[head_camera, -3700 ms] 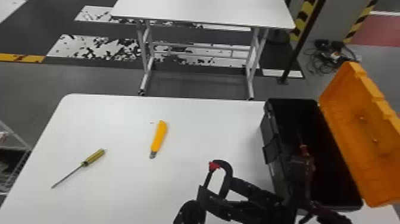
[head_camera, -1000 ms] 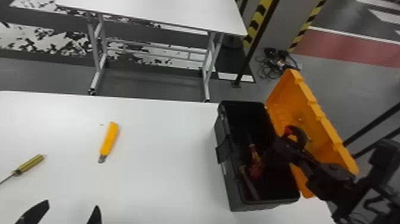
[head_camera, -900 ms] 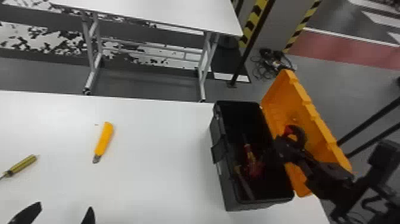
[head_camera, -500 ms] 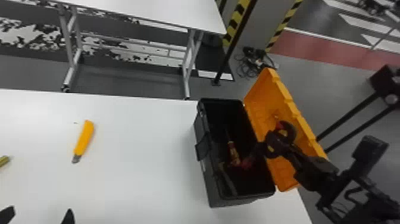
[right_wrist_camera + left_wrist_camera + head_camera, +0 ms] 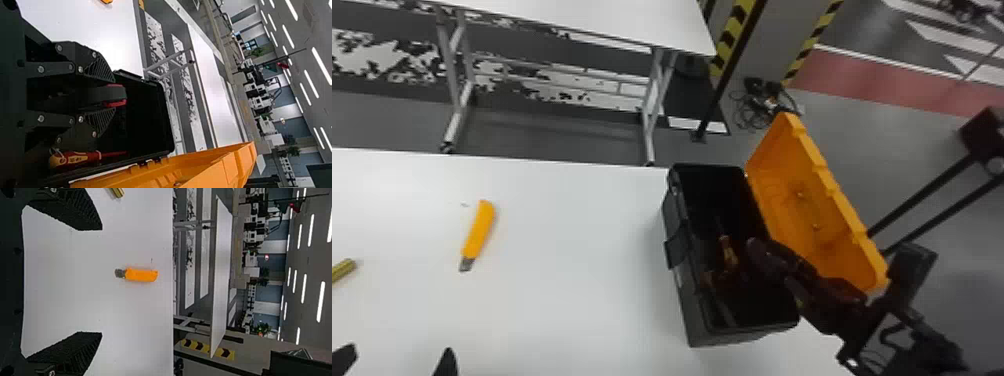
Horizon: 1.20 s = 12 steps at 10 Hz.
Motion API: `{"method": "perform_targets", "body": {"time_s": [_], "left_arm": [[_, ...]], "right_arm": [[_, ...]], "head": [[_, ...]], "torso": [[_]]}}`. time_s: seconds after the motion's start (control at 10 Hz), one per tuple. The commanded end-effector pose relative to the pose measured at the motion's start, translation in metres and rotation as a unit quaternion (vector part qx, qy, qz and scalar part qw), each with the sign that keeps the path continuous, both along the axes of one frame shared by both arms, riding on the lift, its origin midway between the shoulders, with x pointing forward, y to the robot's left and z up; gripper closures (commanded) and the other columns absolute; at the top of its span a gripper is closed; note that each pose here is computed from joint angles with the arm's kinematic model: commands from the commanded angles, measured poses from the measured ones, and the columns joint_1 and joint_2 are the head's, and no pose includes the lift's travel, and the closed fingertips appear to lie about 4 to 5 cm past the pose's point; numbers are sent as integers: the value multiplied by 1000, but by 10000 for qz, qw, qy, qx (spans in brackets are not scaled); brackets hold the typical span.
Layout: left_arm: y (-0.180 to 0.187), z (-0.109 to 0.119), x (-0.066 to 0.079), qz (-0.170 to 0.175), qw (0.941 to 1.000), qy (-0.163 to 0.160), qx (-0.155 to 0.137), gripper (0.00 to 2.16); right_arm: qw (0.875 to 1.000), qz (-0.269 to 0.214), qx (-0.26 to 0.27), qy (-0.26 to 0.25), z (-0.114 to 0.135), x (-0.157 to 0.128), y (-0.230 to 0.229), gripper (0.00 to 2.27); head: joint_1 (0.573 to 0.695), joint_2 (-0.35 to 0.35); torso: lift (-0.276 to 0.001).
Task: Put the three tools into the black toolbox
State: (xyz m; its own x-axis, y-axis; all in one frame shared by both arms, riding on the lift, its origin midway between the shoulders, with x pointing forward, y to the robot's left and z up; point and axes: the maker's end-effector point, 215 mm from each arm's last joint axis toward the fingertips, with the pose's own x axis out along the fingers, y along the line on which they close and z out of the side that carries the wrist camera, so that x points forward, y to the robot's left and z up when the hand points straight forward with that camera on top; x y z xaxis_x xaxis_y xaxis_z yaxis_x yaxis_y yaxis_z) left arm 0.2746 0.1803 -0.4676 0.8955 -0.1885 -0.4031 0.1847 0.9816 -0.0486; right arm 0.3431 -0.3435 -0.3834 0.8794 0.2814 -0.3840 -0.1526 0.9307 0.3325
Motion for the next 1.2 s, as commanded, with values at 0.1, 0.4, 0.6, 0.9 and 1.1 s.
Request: {"method": "perform_targets", "body": {"time_s": [0.1,0.4,0.6,0.9,1.1], "left_arm": [[3,2,1,44,10000,-40,-2,39],[8,1,2,88,9999,-48,17,39],[8,0,2,99,9999,-47,7,39],[10,-1,6,111,9999,-82,23,39],[13,0,11,140,9998,-159,38,36]], "right_arm": [[9999,132,101,-10,9,-5,15,60],[9925,697,998,118,32,-25,75,60],[9827,1043,1508,245,35,-39,119,60],[9715,1496,1782,451,21,-54,174,63],[9653,1782,1790,665,4,-67,212,66]], "head": [[695,-297],[695,-241],[695,-145],[695,-46],[695,46]], "torso": [[-51],[-51],[-51],[-51],[-51]]}}
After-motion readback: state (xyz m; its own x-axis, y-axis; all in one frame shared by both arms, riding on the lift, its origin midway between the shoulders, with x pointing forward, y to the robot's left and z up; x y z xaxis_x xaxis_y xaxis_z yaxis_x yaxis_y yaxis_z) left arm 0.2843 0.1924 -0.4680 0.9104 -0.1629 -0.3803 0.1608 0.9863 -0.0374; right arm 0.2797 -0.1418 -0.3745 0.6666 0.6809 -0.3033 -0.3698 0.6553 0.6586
